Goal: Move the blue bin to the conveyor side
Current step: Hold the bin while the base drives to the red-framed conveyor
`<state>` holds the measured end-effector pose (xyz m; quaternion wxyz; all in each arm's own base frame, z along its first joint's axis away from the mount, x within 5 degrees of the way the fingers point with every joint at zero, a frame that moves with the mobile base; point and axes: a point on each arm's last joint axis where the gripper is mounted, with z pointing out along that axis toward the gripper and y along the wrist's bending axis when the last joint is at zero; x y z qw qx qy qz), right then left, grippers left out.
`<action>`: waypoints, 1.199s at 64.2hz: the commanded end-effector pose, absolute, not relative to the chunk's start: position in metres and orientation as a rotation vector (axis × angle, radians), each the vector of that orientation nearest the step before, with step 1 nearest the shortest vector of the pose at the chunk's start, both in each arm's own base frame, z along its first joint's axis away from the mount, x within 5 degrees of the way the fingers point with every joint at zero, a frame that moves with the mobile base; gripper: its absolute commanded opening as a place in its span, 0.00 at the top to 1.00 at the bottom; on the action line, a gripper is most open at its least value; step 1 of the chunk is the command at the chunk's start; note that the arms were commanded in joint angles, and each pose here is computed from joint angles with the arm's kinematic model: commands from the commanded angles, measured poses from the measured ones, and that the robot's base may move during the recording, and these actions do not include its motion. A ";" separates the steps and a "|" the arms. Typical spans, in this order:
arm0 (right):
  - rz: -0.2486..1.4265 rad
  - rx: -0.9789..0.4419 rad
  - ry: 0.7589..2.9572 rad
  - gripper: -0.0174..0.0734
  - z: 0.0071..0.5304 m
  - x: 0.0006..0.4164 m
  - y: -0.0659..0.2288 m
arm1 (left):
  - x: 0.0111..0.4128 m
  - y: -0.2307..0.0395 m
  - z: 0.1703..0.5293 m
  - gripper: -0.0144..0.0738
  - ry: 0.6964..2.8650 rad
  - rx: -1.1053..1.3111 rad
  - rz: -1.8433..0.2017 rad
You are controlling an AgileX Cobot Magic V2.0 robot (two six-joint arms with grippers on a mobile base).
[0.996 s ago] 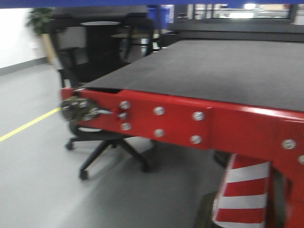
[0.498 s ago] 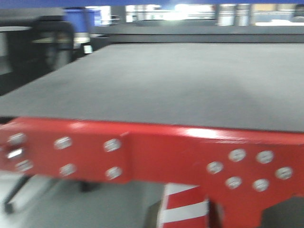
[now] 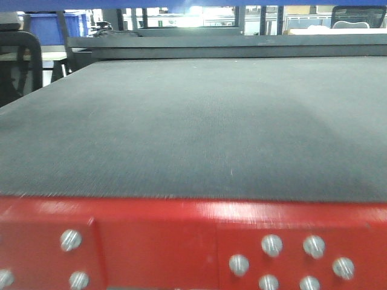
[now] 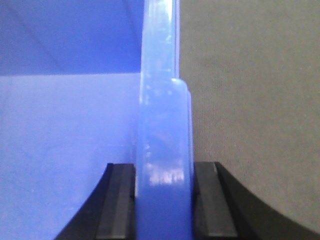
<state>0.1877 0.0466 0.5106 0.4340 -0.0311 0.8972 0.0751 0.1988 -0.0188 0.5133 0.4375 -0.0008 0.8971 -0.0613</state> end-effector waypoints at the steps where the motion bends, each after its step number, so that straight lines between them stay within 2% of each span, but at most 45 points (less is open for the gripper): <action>1: 0.124 -0.066 2.093 0.91 0.526 0.185 0.039 | 0.192 -0.014 0.527 0.86 2.116 0.003 -0.087; 77: 0.124 -0.066 2.093 0.91 0.526 0.185 0.039 | 0.192 -0.012 0.527 0.86 2.116 0.001 -0.070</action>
